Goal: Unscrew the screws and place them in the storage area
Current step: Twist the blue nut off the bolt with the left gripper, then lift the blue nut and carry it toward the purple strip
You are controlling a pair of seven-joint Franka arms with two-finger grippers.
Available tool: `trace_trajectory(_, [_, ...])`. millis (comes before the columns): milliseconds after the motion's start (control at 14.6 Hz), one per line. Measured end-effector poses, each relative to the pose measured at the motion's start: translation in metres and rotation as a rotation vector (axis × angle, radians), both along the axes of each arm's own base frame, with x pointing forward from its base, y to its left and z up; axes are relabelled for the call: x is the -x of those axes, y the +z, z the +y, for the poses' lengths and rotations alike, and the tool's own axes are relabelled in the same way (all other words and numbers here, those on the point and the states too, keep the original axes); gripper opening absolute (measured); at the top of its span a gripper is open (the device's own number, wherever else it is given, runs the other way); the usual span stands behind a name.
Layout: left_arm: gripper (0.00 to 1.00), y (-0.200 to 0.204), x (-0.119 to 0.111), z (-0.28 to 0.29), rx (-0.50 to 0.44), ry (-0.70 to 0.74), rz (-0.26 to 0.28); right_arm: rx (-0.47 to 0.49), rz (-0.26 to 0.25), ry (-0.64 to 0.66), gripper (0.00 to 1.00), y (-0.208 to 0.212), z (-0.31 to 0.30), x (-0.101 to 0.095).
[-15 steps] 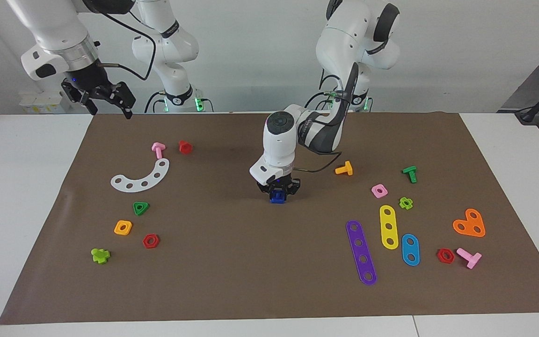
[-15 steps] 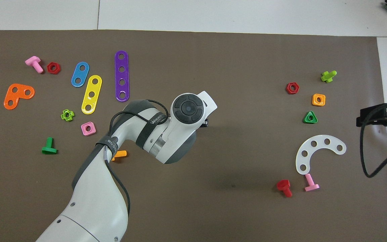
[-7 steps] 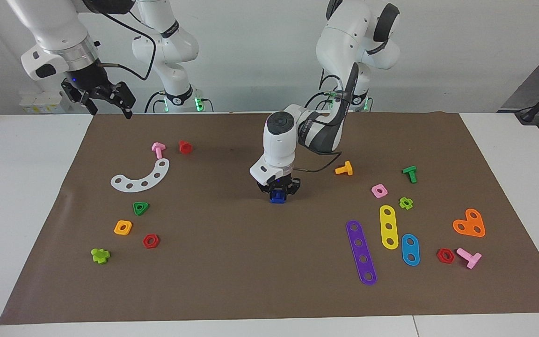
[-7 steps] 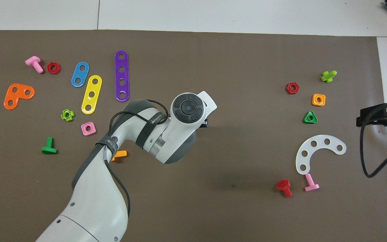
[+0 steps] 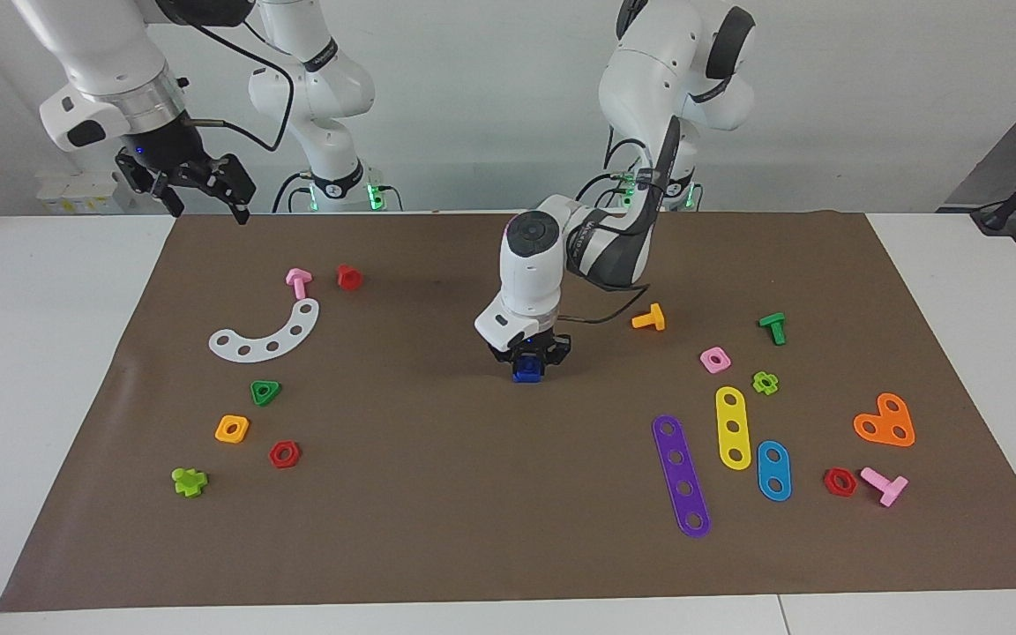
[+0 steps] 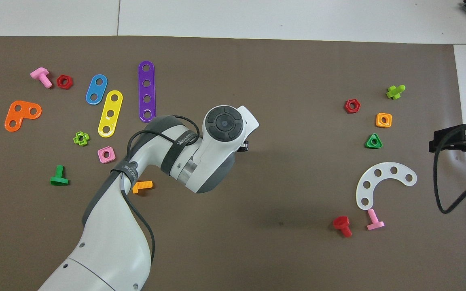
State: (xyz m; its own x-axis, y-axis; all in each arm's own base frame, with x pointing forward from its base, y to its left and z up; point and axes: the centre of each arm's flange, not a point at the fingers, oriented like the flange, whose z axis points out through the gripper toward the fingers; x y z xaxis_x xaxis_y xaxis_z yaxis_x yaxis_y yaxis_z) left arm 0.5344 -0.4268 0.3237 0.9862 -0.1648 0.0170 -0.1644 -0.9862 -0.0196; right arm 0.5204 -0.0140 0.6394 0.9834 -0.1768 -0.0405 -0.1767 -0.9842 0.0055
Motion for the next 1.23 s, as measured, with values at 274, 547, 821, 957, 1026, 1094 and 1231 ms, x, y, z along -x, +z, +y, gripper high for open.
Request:
trace_trajectory(274, [0.48,0.014,-0.002,-0.002,-0.001,0.014,0.032,0.000,0.000,0.000,1.00,0.000,0.000,0.000])
trace_trajectory(547, [0.48,0.031,-0.004,-0.006,-0.001,0.026,0.067,0.000,0.000,0.000,1.00,0.000,0.000,0.000])
trace_trajectory(821, [0.48,0.045,-0.021,0.006,0.005,0.034,0.100,0.000,0.000,0.000,1.00,0.000,0.000,0.000])
trace_trajectory(957, [0.48,0.049,-0.038,0.030,0.009,0.022,0.118,0.000,0.000,0.000,1.00,0.000,0.000,0.000])
trace_trajectory(1026, [0.48,0.049,-0.048,0.044,0.011,0.010,0.122,0.000,0.000,0.000,1.00,0.000,0.000,0.000])
trace_trajectory(1094, [0.48,0.049,-0.058,0.060,0.013,-0.007,0.125,0.000,0.000,0.000,1.00,0.000,0.000,0.000])
trace_trajectory(1231, [0.48,0.046,-0.075,0.092,0.018,-0.049,0.135,0.000,0.000,0.000,1.00,0.000,0.000,0.000])
